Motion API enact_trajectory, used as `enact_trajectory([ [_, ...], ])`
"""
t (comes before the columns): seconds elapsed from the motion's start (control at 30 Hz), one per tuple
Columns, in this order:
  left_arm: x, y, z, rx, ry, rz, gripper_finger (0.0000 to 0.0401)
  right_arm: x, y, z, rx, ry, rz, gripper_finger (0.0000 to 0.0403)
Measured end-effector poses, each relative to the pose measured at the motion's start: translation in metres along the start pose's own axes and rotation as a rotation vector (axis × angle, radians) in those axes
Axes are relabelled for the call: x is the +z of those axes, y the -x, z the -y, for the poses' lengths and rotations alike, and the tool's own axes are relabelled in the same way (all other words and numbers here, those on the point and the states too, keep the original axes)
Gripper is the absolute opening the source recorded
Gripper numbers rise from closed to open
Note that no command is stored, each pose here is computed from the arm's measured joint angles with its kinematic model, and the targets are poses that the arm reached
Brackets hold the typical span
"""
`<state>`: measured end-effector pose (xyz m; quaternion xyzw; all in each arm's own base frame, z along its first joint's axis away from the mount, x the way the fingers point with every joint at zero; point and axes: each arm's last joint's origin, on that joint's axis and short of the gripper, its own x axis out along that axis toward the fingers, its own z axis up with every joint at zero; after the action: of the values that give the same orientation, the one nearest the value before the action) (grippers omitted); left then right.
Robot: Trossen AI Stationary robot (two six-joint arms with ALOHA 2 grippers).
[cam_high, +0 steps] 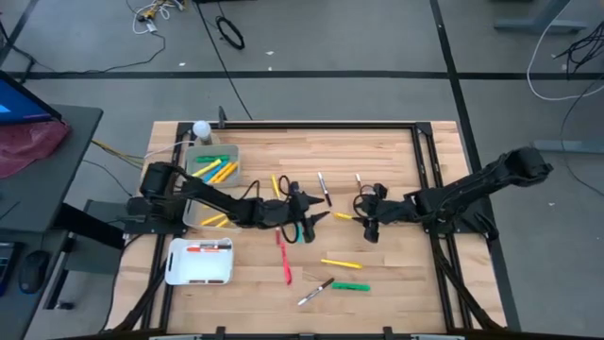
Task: Pick & Place Markers
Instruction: Put the yellow pen into the transparent bin
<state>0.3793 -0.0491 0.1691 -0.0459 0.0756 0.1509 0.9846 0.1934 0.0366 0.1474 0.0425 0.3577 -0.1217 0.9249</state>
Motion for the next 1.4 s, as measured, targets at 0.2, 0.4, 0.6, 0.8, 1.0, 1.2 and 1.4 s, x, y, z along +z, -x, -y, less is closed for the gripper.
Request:
enact_trajectory([
  [0.2,0.001,-0.014,0.009,-0.083,0.003,0.002,0.0193,-0.035,-0.009,0.014,-0.001,0.016,0.001,0.021],
  [0.4,0.0,-0.015,0.009,-0.084,0.0,-0.004,0.0193,-0.059,-0.012,0.018,0.098,-0.009,0.003,0.0169],
  [0.6,0.0,-0.014,0.009,-0.084,-0.001,-0.005,0.0193,-0.066,-0.013,0.018,0.119,0.058,-0.027,0.0122],
  [0.8,-0.001,-0.014,0.009,-0.082,-0.006,-0.011,0.0193,-0.071,-0.017,0.018,0.094,0.078,-0.067,0.0058],
  [1.0,0.007,-0.009,0.009,-0.068,-0.108,-0.009,0.0193,-0.067,-0.017,0.013,0.13,0.031,-0.009,0.002],
  [1.2,0.019,0.003,0.013,-0.09,-0.243,-0.064,0.0193,-0.048,-0.011,-0.001,0.259,0.019,0.191,0.0018],
  [1.4,0.013,0.004,0.015,-0.203,-0.278,-0.128,0.0218,-0.025,-0.011,-0.012,0.204,0.072,0.231,0.0013],
])
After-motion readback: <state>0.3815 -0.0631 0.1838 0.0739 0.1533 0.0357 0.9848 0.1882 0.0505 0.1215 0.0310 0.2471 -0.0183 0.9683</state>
